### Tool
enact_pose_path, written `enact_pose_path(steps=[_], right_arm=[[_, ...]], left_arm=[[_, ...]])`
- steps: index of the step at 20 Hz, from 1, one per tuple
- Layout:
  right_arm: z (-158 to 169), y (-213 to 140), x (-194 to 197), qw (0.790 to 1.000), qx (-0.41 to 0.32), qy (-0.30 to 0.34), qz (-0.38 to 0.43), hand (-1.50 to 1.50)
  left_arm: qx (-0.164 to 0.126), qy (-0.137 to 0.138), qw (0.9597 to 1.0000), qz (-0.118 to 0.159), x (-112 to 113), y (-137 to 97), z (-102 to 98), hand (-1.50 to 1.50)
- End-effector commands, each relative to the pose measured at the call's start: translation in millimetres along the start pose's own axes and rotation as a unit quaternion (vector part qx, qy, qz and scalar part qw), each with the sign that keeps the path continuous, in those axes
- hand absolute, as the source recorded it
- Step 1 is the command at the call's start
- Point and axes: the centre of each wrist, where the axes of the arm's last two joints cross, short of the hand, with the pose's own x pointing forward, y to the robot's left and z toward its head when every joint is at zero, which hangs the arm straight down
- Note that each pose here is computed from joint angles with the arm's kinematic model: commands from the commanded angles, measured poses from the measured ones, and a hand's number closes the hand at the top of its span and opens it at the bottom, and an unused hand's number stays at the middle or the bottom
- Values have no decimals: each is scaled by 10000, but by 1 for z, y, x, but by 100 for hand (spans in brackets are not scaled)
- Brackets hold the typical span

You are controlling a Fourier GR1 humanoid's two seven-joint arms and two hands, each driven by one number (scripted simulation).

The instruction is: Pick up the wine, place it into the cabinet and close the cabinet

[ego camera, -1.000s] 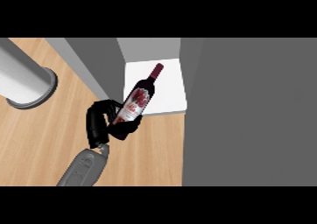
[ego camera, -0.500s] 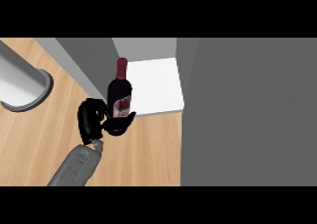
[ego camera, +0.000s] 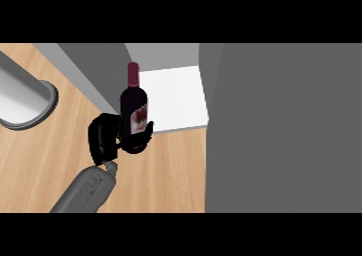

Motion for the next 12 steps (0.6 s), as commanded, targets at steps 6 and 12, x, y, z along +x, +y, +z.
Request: enact_pose_path(steps=[6, 12], right_arm=[[-1, 2, 6, 9994, 189, -192, -195, -150], [0, 1, 7, 9995, 226, -135, -168, -150]], left_arm=[[-728, -191, 9970, 163, 73, -48, -21, 150], [-526, -4, 9984, -188, 64, -47, -22, 150]])
